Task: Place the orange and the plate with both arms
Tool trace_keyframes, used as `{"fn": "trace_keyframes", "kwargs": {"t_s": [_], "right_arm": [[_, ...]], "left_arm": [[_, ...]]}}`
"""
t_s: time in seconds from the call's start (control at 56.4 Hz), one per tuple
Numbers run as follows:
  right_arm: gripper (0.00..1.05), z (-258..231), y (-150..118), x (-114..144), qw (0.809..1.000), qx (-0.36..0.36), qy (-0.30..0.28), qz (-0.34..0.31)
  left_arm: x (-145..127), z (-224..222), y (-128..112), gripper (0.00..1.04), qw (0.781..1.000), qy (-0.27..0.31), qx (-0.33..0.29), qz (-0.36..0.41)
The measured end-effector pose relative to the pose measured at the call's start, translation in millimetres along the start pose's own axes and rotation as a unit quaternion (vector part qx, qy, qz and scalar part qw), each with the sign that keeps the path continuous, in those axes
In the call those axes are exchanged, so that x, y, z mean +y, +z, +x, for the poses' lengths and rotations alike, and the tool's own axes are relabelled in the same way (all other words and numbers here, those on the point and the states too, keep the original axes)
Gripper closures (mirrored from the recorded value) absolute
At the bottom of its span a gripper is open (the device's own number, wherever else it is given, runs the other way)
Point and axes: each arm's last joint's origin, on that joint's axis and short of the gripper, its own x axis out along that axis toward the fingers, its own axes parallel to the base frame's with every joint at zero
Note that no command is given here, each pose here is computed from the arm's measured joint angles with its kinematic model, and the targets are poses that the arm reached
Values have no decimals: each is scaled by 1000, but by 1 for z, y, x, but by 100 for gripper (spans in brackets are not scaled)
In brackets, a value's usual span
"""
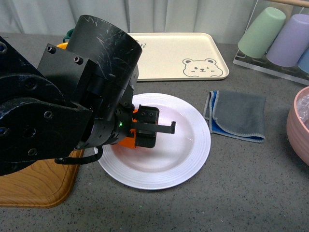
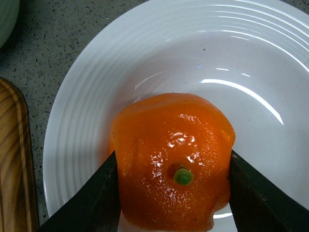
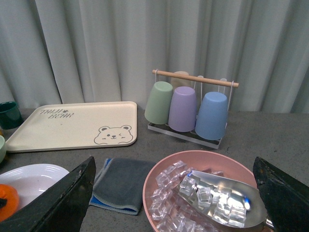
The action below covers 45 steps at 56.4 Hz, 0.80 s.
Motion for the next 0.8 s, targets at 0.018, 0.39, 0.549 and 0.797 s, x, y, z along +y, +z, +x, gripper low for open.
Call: {"fn": "trace_keyframes", "kwargs": {"t_s": [0.018,0.39,0.549,0.797], "right_arm": [[9,0,0,0,1000,0,0,0],[9,0,0,0,1000,0,0,0],[9,0,0,0,1000,0,0,0],[9,0,0,0,1000,0,0,0]], "left_arm": [[0,0,0,54,1000,0,0,0],[1,-7,3,5,1000,-2,-21,4],[4,-28,12,7,999,1,-50,0],[54,-68,-14,52,952,103,-288,-4]]}}
